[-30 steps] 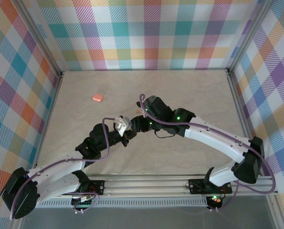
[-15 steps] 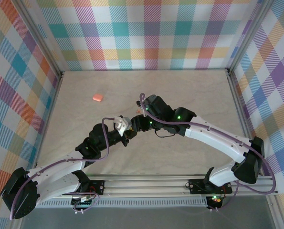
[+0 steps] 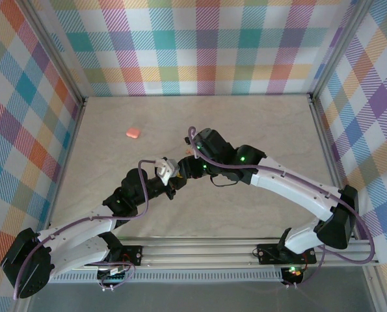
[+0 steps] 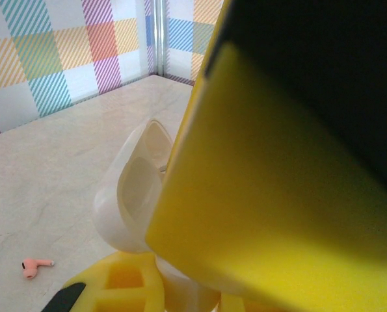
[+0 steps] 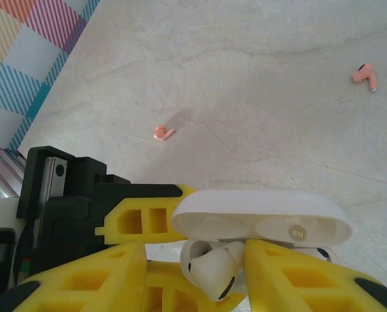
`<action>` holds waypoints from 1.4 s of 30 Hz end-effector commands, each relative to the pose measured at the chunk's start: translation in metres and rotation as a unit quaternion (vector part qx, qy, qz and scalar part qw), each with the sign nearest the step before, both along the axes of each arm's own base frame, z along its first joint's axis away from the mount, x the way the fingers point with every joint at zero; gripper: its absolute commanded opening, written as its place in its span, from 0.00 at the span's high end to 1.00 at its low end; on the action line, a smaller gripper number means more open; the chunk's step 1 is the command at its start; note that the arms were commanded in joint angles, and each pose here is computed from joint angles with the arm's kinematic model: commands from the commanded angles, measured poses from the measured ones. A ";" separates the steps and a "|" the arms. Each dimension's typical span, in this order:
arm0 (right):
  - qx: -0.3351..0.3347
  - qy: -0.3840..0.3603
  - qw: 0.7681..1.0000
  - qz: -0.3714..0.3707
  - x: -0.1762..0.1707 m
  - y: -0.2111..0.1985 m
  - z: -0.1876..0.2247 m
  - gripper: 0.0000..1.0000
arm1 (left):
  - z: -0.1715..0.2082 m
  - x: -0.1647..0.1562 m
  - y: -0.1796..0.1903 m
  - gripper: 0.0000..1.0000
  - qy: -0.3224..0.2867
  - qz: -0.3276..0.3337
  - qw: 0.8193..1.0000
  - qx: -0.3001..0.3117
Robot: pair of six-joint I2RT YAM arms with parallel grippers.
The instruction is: Insert the wireless bluetooth earbuds into the charging case
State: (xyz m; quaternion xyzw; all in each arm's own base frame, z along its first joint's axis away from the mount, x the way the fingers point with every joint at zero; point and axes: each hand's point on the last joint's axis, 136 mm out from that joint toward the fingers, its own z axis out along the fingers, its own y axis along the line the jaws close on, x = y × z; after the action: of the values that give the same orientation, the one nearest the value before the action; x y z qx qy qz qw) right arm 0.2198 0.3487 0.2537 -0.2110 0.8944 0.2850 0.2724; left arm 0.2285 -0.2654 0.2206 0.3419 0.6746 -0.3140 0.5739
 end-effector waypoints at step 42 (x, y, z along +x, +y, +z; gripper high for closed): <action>0.060 -0.052 0.997 0.006 0.002 0.003 0.051 0.59 | 0.007 -0.008 -0.007 1.00 0.019 -0.023 0.999 -0.036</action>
State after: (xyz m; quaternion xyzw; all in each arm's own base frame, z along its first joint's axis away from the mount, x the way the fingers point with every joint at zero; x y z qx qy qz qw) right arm 0.2219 0.3508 0.2715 -0.2106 0.8815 0.3025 0.2950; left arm 0.2245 -0.2677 0.2181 0.3315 0.6808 -0.3374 0.5593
